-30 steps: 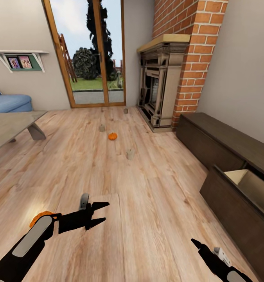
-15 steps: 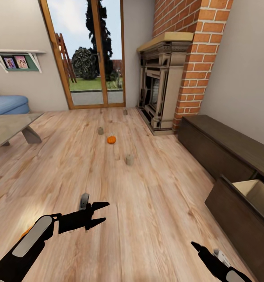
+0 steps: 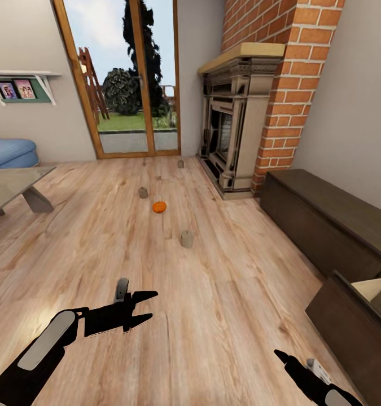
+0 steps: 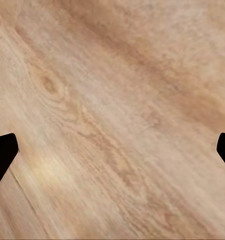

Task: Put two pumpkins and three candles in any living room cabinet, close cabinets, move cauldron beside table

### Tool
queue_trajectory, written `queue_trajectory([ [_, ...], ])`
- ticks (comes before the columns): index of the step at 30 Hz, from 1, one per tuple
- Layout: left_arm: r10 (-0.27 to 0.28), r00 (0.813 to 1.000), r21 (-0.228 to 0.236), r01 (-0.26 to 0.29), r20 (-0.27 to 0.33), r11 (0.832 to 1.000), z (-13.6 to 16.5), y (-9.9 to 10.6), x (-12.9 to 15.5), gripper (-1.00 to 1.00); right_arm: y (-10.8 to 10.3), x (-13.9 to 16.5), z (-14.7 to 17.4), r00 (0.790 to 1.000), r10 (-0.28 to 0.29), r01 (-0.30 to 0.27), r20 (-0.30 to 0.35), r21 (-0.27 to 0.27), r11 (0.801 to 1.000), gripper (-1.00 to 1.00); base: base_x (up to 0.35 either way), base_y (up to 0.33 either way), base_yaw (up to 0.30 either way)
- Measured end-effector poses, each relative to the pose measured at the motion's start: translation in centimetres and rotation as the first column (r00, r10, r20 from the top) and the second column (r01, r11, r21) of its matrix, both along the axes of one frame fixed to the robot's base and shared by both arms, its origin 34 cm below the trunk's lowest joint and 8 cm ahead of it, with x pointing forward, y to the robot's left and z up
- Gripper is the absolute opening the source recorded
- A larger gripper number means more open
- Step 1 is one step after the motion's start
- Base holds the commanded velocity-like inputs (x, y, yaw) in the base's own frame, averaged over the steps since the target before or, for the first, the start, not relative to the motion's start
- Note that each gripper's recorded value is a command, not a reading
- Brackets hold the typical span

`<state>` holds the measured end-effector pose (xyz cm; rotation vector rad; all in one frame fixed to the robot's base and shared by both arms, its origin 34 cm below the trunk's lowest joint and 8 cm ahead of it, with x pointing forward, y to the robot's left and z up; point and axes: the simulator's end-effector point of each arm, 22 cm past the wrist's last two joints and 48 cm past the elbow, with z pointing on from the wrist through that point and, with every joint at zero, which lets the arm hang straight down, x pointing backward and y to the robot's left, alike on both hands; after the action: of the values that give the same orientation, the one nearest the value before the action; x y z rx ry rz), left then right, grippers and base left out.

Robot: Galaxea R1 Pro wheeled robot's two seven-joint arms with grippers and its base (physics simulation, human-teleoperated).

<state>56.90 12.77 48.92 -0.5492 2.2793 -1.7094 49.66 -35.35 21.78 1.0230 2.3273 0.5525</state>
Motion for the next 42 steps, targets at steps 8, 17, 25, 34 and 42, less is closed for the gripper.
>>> queue_trajectory([
  [8, 0.001, 1.0, 0.001, -0.001, 0.0, 1.0, 0.0, 0.04, 0.03, 1.0, -0.01, 0.1, 0.06, 1.0, 0.001, -0.001, 0.003, -0.001, 1.0, 1.0, 0.297, 0.0, 0.0],
  [17, 0.001, 1.0, 0.001, -0.001, 0.0, 1.0, -0.01, 0.04, 0.03, 1.0, -0.34, 0.75, 0.45, 0.999, 0.03, -0.028, 0.039, -0.05, 0.998, 1.0, 0.231, 0.0, 0.0],
  [25, 0.002, 1.0, 0.0, -0.002, 0.0, 1.0, -0.01, 0.08, 0.06, 1.0, -0.16, 0.69, 0.38, 0.998, 0.044, -0.042, 0.037, -0.055, 0.998, 1.0, 0.135, 0.0, 0.0],
  [34, 0.002, 1.0, 0.0, -0.002, 0.0, 1.0, -0.01, 0.08, 0.07, 1.0, -0.1, 0.79, 0.46, 0.998, 0.045, -0.043, 0.042, -0.053, 0.998, 1.0, 0.005, 0.0, 0.0],
  [42, 0.003, 1.0, 0.0, -0.003, 0.001, 1.0, 0.01, 0.08, 0.07, 1.0, -0.09, 0.77, 0.47, 0.998, 0.047, -0.045, 0.042, -0.054, 0.998, 1.0, 0.107, 0.0, 0.0],
])
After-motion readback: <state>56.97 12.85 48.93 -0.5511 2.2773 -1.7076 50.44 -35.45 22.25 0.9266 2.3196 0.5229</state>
